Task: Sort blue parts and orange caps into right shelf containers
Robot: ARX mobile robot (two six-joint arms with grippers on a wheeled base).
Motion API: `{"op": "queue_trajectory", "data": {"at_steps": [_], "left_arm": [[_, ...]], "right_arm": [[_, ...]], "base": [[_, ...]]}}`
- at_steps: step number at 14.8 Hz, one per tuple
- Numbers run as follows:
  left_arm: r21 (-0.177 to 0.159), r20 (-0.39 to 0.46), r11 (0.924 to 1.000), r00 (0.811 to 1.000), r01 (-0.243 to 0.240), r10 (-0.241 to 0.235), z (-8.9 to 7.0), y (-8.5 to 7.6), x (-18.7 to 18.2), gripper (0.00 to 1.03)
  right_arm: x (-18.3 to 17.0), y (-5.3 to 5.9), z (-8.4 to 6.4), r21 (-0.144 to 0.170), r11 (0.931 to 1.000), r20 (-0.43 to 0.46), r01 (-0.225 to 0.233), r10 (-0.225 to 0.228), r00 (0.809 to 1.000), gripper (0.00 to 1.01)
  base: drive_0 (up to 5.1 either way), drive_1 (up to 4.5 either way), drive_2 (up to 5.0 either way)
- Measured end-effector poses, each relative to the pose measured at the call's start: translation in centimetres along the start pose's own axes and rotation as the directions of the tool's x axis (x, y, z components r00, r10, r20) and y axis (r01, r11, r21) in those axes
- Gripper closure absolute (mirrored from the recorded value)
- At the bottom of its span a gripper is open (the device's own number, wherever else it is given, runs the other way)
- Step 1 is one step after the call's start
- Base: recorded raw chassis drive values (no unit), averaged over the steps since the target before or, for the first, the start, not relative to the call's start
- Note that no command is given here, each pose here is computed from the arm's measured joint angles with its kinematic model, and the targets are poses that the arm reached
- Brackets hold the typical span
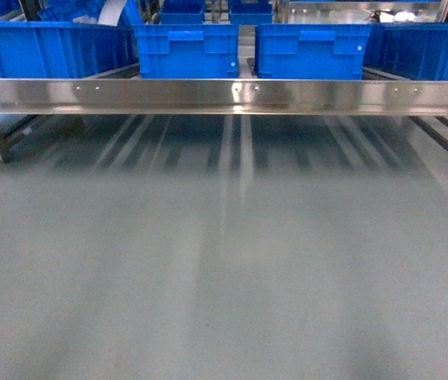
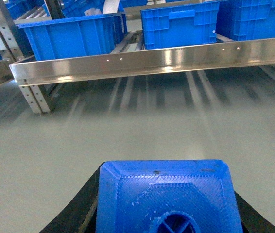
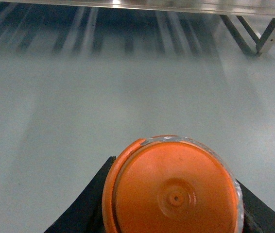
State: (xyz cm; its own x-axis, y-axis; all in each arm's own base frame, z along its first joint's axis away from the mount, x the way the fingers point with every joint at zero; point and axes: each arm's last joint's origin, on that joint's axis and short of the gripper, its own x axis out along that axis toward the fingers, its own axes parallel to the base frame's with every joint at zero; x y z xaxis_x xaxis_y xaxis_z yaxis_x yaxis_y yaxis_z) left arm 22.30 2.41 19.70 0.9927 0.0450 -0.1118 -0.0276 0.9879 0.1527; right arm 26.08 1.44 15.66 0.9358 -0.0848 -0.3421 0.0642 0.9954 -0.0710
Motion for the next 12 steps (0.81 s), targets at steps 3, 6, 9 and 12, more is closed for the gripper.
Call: {"op": "queue_trajectory", "data": {"at_steps": [3, 6, 9, 12], "left_arm": [[0.0, -0.004, 1.0, 1.0, 0.001, -0.001, -0.04, -0.01, 0.0, 0.58], [0.0, -0.003, 1.0, 1.0, 0.001, -0.001, -0.02, -0.01, 0.0, 0.58], [0.0, 0.001, 1.0, 1.0, 0.009, -0.009, 0.01, -0.1, 0.01, 0.58], [0.0, 0.0, 1.0, 1.0, 0.007, -0.007, 0.01, -0.1, 0.01, 0.58]], "right_arm": [[0.0, 0.0, -0.04, -0.001, 1.0, -0.005, 0.0, 0.0, 1.0, 0.56], [0.0, 0.0, 0.0, 0.0, 1.0, 0.0, 0.0, 0.0, 1.0, 0.56], [0.0, -0.03, -0.01, 0.0, 1.0, -0.001, 0.005, -0.005, 1.0, 0.56], [0.0, -0.03, -0.02, 0.0, 1.0, -0.002, 0.004, -0.004, 1.0, 0.56]], "base": [[3.4, 0.65, -5.1], [3.4, 0.65, -5.1], [3.4, 0.65, -5.1], [3.4, 0.65, -5.1]]}}
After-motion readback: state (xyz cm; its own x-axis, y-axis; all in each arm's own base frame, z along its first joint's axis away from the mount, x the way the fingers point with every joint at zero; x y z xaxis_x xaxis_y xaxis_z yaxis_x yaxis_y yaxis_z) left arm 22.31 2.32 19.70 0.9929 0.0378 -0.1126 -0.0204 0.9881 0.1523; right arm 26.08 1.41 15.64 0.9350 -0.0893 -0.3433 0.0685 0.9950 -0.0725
